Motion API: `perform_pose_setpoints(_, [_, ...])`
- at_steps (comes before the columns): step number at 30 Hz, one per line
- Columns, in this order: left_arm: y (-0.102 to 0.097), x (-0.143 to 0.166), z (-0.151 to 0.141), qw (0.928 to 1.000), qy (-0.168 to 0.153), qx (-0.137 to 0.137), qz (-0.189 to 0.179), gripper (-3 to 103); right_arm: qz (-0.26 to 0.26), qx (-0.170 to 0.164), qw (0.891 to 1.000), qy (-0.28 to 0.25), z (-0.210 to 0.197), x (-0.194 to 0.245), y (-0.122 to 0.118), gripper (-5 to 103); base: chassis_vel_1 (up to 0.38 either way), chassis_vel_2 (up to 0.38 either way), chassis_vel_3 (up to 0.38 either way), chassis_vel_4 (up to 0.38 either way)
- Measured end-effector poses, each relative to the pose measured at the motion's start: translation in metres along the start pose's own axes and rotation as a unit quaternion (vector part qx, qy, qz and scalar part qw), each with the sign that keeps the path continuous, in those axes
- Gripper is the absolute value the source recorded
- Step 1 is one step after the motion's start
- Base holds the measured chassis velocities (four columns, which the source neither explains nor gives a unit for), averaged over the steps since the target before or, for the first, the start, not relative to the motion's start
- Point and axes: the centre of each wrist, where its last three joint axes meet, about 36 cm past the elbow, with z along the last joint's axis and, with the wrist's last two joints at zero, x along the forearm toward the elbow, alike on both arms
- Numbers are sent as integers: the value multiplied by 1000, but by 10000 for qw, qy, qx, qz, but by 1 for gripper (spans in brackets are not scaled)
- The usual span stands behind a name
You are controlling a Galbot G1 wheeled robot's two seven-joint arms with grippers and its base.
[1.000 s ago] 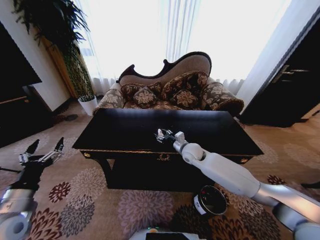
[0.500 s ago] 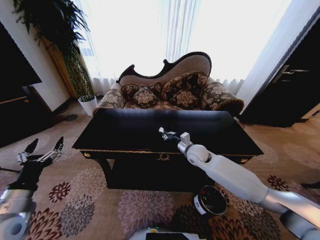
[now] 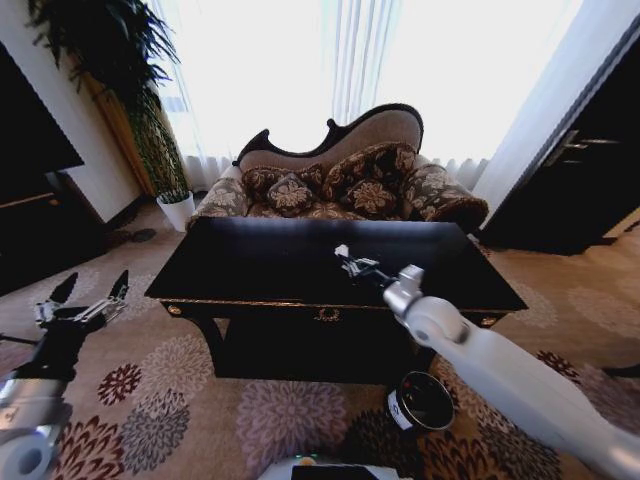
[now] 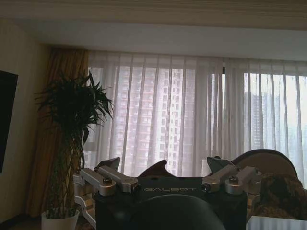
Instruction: Move to the front of the table and place the trash on the table into the trash bin.
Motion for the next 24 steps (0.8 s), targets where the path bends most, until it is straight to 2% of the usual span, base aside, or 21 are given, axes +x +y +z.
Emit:
perform_pose_setpoints(6, [-4,0,-4,10000,-76,27,54,100,212,-96,9992,-337,-6,30,-1,0,0,0,0,0])
perform_pose_setpoints(10, [-1,0,-8,9999,-118,16,50,100,444,-260,9978,-423,8,55,-3,0,0,0,0,0])
perform_pose_setpoints(14, [0,0,-10,9998,-175,32,43,100,693,-494,9946,-590,32,86,7,0,0,0,0,0])
perform_pose_setpoints(18, [-2,0,-10,9997,-210,67,56,100,897,-466,9922,-733,45,99,12,0,0,0,0,0])
perform_pose_setpoints(21, [-2,-2,-9,9996,-242,87,71,100,1223,-209,9885,-862,61,115,5,0,0,0,0,0])
perform_pose_setpoints(24, [-1,-3,-9,9996,-254,86,74,100,1404,-116,9861,-887,71,125,-3,0,0,0,0,0])
